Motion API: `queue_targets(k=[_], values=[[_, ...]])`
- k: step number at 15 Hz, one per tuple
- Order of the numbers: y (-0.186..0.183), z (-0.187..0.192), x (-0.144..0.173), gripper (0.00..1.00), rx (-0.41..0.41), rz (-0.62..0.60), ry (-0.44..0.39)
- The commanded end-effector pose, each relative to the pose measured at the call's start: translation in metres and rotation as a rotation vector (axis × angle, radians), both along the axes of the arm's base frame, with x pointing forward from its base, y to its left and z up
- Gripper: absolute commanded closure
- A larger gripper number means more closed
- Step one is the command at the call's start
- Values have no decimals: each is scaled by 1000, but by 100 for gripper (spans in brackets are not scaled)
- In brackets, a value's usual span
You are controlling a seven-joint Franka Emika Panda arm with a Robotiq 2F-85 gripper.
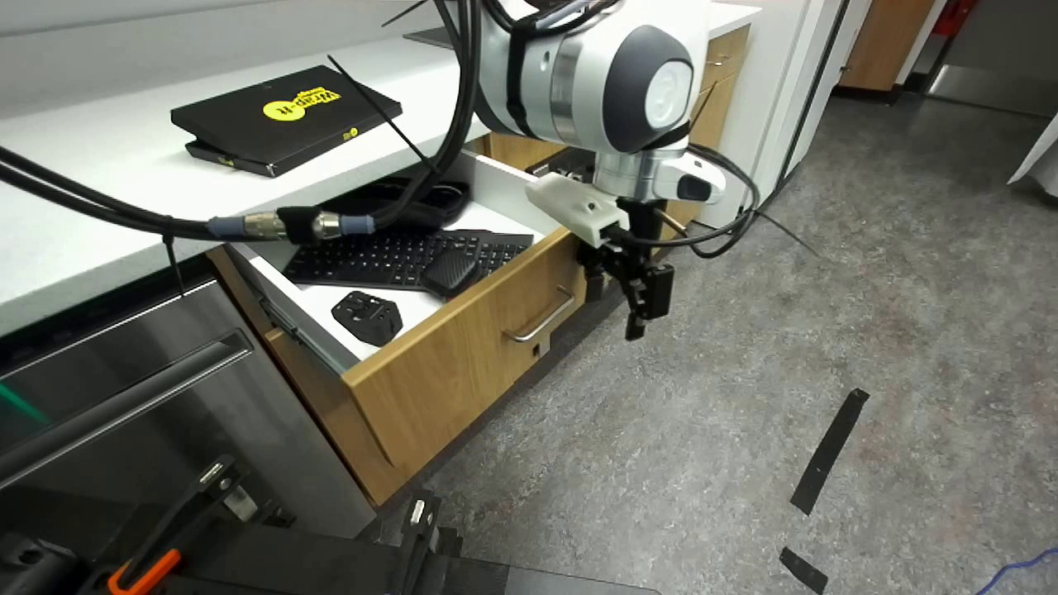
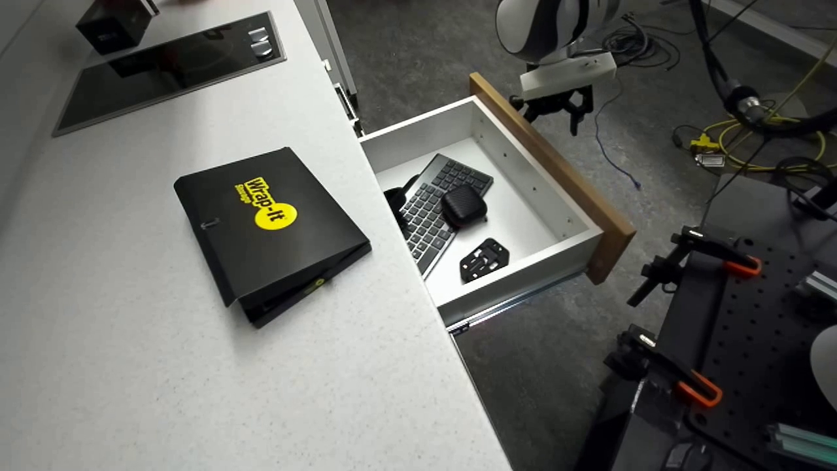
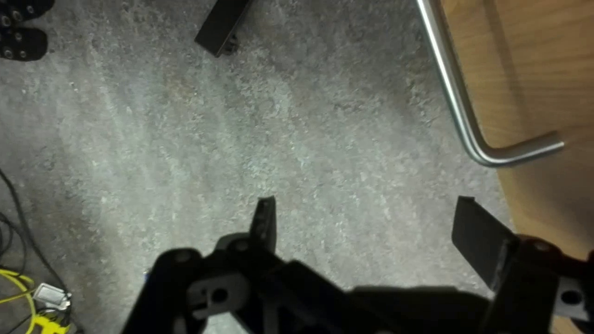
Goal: Close the upper drawer of the cabinet to the left
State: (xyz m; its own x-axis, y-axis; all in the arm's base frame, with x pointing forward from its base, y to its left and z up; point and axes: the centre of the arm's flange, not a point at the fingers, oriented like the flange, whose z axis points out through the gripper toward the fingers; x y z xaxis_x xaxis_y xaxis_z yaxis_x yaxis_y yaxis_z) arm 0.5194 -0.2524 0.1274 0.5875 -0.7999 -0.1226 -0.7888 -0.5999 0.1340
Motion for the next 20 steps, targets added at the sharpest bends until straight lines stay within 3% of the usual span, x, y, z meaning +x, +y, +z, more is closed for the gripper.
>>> queue_targets(k=[1,3,4,6,11,14,17,20], values=[[53,-2,41,0,139,71,-14],[78,-2,58,0,182,79,2],[64,1,33,0,127,67,-6],[77,1,39,0,129,83,-3],[65,0,34,0,118,67,4],[67,-28,65,0,205,45,-39],[96,-42,85,0,362,6,-95],[123,-47,97,0,424,45,-139]])
